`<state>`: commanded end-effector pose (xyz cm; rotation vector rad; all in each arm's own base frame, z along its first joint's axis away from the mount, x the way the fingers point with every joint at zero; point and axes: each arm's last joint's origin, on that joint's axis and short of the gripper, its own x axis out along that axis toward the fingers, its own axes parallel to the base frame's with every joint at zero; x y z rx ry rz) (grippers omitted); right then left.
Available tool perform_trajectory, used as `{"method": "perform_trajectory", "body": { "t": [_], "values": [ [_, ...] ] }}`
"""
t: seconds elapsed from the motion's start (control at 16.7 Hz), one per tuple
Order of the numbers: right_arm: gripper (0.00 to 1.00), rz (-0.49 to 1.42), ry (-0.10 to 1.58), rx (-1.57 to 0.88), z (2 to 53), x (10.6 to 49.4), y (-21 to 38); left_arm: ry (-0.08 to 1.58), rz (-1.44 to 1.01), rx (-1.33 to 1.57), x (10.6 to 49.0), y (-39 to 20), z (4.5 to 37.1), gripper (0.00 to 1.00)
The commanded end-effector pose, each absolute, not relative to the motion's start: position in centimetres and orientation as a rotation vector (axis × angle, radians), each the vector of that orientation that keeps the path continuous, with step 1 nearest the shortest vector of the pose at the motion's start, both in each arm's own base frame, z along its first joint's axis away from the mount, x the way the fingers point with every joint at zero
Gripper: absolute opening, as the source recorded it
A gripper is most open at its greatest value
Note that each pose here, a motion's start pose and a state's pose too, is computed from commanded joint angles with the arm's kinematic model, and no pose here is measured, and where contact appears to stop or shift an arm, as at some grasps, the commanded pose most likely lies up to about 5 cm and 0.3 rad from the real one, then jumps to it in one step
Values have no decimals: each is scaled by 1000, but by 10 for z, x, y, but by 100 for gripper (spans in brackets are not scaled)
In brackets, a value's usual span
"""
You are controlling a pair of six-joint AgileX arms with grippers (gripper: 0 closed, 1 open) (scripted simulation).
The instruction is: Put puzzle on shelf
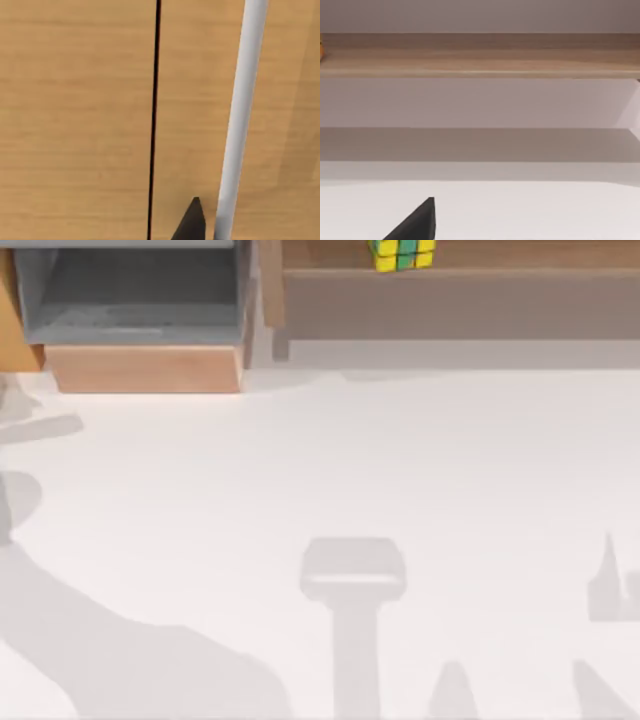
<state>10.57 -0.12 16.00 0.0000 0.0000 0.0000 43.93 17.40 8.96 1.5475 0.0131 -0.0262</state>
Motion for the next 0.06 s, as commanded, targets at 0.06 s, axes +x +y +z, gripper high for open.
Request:
{"method": "perform_trajectory", "body": {
  "t": [0.06],
  "values": [
    [100, 0, 0, 0, 160, 106, -1, 13, -26, 1548, 439, 174, 90, 100]
  ]
}}
